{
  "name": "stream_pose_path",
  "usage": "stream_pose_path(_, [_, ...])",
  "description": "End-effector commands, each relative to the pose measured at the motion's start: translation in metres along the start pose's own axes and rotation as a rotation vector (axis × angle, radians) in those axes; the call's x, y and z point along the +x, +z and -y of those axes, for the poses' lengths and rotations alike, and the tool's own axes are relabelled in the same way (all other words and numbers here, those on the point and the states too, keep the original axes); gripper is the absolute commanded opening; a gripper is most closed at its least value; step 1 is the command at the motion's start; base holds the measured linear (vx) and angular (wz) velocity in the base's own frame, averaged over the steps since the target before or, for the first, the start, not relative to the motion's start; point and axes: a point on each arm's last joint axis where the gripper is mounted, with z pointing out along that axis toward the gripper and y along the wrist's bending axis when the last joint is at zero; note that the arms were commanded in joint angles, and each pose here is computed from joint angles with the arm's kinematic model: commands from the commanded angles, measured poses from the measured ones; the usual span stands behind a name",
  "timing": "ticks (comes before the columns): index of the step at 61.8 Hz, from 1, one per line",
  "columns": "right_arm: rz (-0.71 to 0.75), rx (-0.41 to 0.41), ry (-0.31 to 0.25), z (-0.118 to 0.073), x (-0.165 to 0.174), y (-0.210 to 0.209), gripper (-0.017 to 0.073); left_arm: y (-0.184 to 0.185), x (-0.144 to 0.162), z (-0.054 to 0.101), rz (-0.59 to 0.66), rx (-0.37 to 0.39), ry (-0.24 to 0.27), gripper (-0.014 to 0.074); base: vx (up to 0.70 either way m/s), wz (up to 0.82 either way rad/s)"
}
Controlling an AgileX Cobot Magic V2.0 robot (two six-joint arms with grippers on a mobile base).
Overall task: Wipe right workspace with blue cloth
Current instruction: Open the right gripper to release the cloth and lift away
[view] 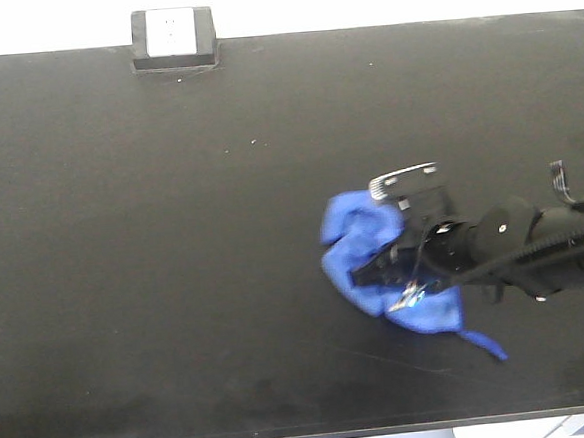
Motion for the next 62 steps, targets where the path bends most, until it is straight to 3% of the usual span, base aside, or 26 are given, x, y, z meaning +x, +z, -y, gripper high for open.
stream_pose_path(1, [0.155,0.024,-0.031,0.002,-0.026,-0.026,0.0021,0.001,0.002,0.001,0.068,0.010,-0.008,-0.0006,0.00,0.00])
stream_pose_path(15, [0.312,0.045,-0.051,0.003,-0.043,-0.062,0.0131,0.001,0.002,0.001,0.068,0.010,-0.008,-0.0006,0.00,0.00])
stream_pose_path(32, [0.393,0.057,-0.045,0.003,-0.050,-0.081,0.0392,0.001,0.002,0.001,0.068,0.010,-0.008,-0.0006,0.00,0.00])
stream_pose_path(43, [0.410,-0.025,-0.054,-0.004,-0.049,-0.104,0.0454,0.001,0.002,0.001,0.068,0.010,-0.008,-0.0006,0.00,0.00])
stream_pose_path(53, [0.389,-0.215,-0.073,-0.021,-0.040,-0.142,0.0453,0.001,0.002,0.001,0.068,0.010,-0.008,-0.0006,0.00,0.00])
stream_pose_path(62, [0.413,-0.327,-0.111,-0.030,-0.030,-0.177,0.0453,0.001,0.002,0.001,0.068,0.010,-0.008,-0.0006,0.00,0.00])
